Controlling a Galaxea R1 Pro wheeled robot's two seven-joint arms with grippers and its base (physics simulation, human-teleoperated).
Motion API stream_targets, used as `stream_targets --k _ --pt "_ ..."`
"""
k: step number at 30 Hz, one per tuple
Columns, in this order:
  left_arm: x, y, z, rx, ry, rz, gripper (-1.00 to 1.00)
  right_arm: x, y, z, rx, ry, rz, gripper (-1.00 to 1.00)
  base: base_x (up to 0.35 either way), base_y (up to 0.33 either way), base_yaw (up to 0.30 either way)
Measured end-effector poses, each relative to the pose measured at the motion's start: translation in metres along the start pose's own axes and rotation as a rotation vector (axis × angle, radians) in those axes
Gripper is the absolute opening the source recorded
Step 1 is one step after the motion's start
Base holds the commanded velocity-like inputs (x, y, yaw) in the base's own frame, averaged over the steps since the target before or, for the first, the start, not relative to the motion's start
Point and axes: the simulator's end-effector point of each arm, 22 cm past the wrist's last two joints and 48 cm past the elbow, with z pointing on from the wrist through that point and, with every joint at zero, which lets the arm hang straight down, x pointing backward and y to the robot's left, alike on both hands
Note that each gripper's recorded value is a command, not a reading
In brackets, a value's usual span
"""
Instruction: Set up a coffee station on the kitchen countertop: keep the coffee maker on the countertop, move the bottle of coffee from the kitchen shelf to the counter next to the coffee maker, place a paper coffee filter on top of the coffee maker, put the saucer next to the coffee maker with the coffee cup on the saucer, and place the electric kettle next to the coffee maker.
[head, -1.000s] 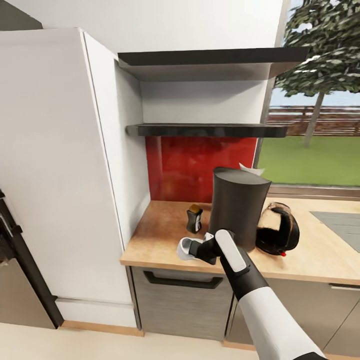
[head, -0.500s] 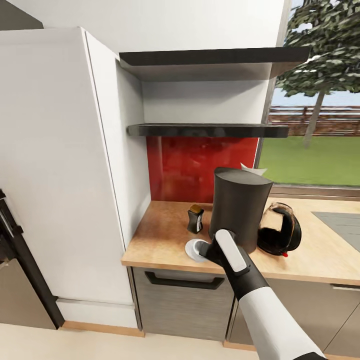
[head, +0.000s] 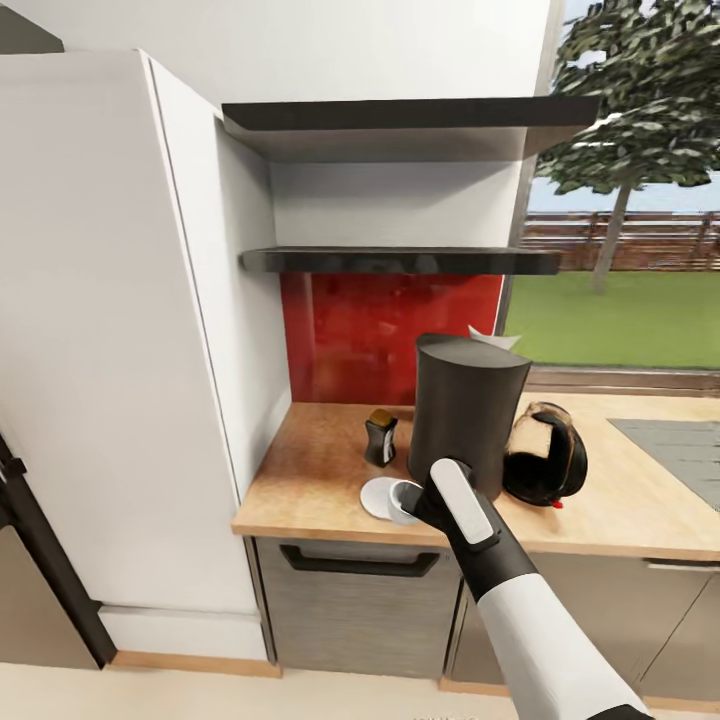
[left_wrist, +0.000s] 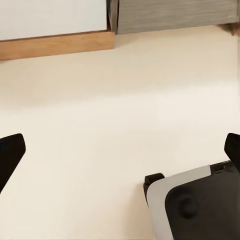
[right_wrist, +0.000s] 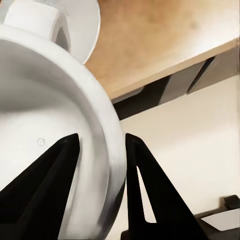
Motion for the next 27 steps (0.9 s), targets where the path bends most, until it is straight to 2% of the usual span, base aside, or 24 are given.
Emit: stream_targets --k 9,15,23,27 --pt "0.0 -0.001 0.0 0.001 -0.003 0.0 1.0 0.0 0.0 0.0 0.0 0.0 -0.001 -1.0 0.107 0.075 -0.21" --pt "0.0 0.0 0.0 0.0 -0.003 0.001 1.0 0.0 0.0 0.0 -0.002 0.0 0.001 -1.0 0.191 0.173 -0.025" --pt "-0.005 0.006 0.001 -0.025 -0.013 -0.011 1.0 0.0 0.001 0.0 -0.002 0.0 0.0 -1.0 0.024 0.022 -0.002" --pt "-0.004 0.019 0.0 -0.08 -0.014 -0.016 1.0 0.0 0.0 0.0 -0.001 0.0 0.0 -1.0 0.001 0.001 0.0"
